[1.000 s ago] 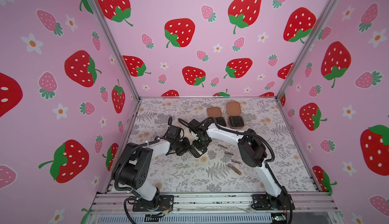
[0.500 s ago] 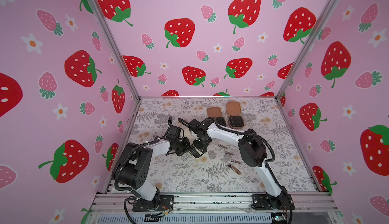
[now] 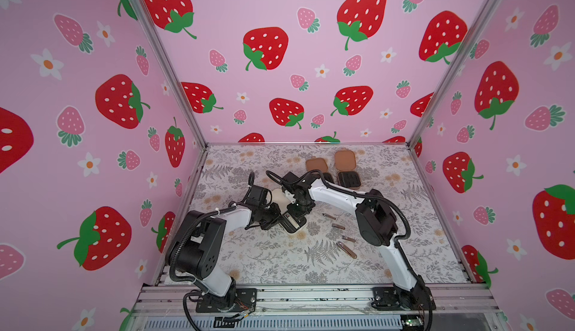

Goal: Organize nail clipper sets
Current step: Place the nail clipper in the storage box.

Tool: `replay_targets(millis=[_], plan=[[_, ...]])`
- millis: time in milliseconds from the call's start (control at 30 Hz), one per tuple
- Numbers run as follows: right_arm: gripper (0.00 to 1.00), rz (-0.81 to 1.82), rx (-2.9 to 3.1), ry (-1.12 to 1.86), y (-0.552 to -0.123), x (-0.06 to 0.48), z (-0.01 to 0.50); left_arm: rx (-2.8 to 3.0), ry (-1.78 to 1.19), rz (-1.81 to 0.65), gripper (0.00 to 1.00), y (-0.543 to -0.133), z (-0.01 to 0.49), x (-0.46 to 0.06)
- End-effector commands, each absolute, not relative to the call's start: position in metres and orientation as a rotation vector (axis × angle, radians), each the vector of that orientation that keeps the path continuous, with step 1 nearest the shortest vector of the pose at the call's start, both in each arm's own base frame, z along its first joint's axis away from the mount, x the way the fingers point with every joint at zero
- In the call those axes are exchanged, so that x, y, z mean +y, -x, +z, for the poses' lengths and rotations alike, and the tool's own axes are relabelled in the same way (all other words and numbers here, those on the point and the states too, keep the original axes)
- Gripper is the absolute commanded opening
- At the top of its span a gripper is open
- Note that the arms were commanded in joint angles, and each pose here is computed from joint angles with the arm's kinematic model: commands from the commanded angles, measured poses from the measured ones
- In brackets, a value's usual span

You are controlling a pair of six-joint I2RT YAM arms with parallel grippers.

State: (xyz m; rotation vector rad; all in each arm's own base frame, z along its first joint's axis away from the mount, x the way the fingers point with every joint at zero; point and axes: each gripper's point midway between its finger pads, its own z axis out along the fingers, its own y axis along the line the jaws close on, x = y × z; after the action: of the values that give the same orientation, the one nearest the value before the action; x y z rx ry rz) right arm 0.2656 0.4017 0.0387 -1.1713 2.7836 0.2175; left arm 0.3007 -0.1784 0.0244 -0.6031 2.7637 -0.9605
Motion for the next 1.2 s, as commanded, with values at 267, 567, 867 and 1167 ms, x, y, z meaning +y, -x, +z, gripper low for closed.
replay_targets(millis=[267, 567, 867, 1167], plan=[[0.26, 0.361, 2.768, 1.166, -0.260, 0.411, 0.057, 2.932, 0.701, -0.833, 0.00, -0.268, -0.011, -0.167], [0.20, 0.337, 2.794, 1.160, -0.257, 0.406, 0.046, 2.935, 0.703, -0.830, 0.00, -0.268, -0.013, -0.167], [0.11, 0.301, 2.842, 1.154, -0.253, 0.400, 0.027, 2.941, 0.708, -0.831, 0.00, -0.266, -0.015, -0.167], [0.10, 0.270, 2.892, 1.125, -0.245, 0.390, 0.009, 2.941, 0.711, -0.831, 0.00, -0.267, -0.016, -0.167]])
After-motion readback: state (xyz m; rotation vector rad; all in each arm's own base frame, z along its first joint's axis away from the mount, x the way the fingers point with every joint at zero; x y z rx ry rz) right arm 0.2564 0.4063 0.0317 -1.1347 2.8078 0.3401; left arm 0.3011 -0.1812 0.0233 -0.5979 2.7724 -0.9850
